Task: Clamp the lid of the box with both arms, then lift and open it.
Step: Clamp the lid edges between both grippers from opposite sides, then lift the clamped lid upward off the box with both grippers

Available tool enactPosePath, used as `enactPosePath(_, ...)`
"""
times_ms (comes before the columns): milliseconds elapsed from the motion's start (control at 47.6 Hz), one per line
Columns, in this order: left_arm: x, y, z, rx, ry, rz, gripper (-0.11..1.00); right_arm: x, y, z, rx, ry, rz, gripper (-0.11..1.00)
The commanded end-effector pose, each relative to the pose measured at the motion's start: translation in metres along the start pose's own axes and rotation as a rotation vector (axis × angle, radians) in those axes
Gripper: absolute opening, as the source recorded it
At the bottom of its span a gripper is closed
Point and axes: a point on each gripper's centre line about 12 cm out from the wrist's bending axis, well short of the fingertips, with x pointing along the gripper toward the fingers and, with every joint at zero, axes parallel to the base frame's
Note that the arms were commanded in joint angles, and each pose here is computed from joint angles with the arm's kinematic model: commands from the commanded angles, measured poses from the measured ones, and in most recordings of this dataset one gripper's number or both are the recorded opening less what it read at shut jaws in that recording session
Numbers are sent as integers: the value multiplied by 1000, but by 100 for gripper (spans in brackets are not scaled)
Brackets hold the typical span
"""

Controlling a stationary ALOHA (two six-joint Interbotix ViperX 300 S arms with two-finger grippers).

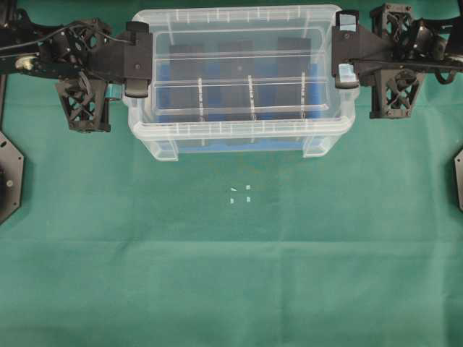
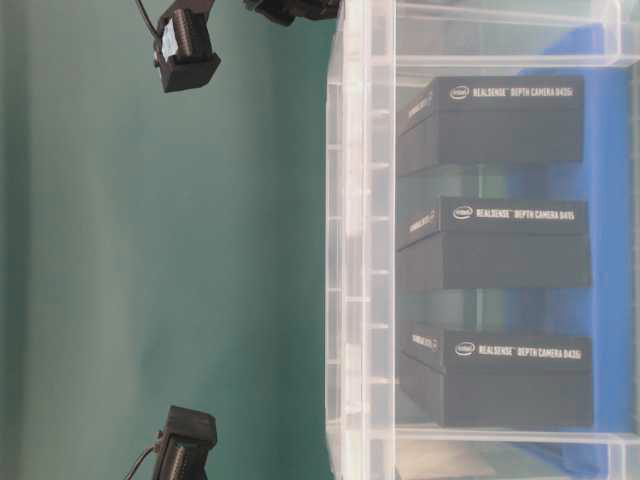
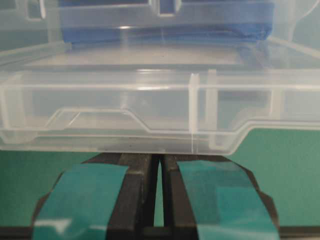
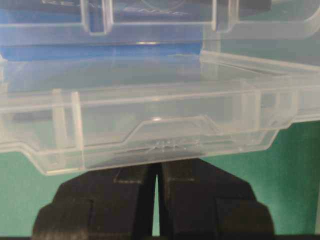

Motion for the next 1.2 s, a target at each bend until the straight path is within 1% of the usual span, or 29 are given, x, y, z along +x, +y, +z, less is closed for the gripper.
enactPosePath(0,-11,2,17,6,-55,13,1,-18,0,29,-1,-101,-9,0)
enactPosePath(483,-25,0,29,20,-64,8,1,-30,-1,31,1,-116,-13,0)
enactPosePath(693,-31,1,36,25,-70,9,1,-35,-1,30,24,-124,-14,0)
enactPosePath(1029,-42,2,40,29,-50,-2,1,-50,-4,34,35,-129,-19,0)
enactPosePath(1176,-55,-2,42,39,-75,2,1,-55,-4,36,41,-119,-16,0)
